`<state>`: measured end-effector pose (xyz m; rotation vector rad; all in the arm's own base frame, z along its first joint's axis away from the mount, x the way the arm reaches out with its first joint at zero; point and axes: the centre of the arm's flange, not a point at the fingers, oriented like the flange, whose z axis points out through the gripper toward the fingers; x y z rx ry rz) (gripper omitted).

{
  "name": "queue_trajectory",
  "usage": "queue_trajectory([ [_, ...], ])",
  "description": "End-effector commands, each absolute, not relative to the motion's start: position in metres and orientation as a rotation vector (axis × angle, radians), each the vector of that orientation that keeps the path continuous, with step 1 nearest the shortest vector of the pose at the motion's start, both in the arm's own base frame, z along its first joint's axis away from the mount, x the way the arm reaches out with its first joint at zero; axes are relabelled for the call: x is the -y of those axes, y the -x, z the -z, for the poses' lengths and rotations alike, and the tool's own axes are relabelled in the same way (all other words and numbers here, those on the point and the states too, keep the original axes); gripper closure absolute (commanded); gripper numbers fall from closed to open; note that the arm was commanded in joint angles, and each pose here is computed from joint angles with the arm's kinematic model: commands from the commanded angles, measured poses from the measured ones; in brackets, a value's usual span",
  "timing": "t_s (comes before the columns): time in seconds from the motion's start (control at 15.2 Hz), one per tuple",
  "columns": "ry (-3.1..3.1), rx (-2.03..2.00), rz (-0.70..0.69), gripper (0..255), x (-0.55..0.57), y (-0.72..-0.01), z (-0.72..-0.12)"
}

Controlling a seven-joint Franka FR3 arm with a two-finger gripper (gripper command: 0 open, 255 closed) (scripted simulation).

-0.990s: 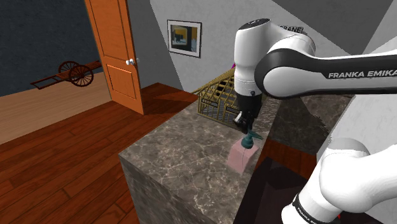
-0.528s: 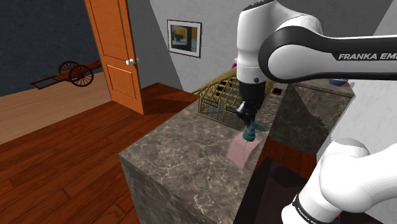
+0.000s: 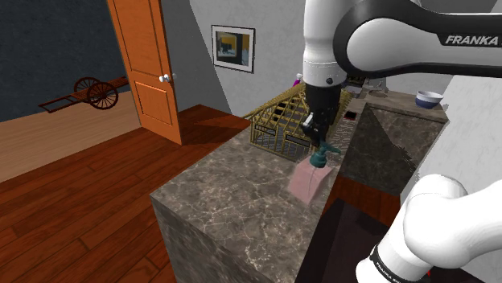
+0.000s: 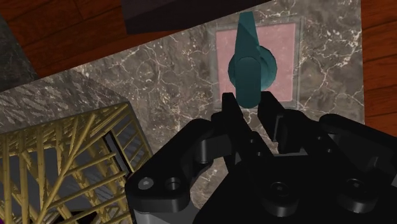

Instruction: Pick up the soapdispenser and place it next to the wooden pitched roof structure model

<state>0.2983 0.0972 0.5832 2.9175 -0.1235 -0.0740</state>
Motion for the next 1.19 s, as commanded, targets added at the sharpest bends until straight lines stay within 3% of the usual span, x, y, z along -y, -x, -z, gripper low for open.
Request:
queue_trajectory([
  [0.0, -2.918, 0.123, 0.074, 255, -0.096, -0.298, -0.595],
  [1.12, -2.918, 0.123, 0.074, 255, -0.096, -0.298, -0.685],
])
